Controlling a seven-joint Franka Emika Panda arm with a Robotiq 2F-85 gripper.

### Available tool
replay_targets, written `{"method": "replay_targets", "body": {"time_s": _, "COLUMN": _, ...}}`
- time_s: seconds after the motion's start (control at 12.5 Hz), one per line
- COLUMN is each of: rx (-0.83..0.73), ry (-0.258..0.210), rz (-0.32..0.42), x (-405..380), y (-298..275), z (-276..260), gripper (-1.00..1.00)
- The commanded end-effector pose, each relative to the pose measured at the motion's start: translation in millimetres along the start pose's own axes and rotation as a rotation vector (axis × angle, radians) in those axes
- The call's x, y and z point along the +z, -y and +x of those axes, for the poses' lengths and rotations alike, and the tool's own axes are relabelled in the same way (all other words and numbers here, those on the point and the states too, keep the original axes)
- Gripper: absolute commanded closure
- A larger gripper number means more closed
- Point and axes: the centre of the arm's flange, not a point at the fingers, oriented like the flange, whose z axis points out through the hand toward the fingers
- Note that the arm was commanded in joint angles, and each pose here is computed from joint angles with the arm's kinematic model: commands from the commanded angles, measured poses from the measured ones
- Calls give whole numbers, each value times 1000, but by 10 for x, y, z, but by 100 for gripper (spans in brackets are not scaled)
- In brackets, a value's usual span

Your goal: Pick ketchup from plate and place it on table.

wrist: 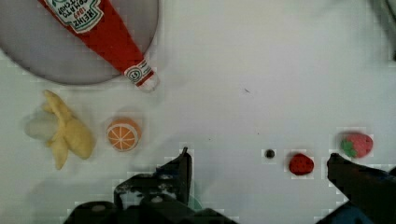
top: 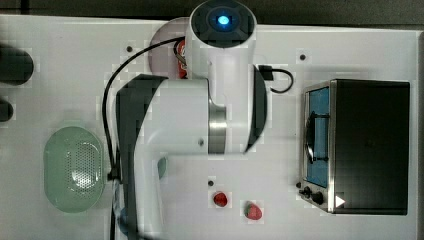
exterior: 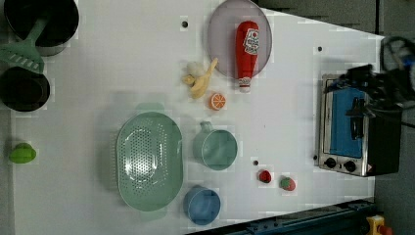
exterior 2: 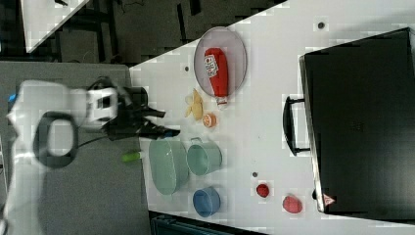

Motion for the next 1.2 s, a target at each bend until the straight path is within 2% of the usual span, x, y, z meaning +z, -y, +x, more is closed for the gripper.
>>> {"method": "replay_targets", "body": {"time_s": 0.08, "rx": -255, "ry": -20, "rz": 27, "x": 222, "y": 332, "z": -24, "gripper": -100}}
{"method": "replay_targets", "body": {"time_s": 0.24, "rx": -405, "ry": -32, "rz": 42, "x": 509, "y": 508, "z": 90, "gripper": -100}}
{"method": "replay_targets", "body": {"time_s": 0.4, "rx": -488, "ry": -56, "rz": 65, "x": 800, "y": 659, "z": 223, "gripper": -100}}
{"method": "replay_targets", "body": {"time_s": 0.8, "rx": -514, "ry": -116, "rz": 118, "x": 1495, "y": 990, "z": 493, "gripper": -100}}
{"method": "replay_targets", "body": {"time_s": 1.2, "rx": -619, "ry": -223, "rz": 108, "x": 1982, "y": 1268, "z": 736, "gripper": -100}}
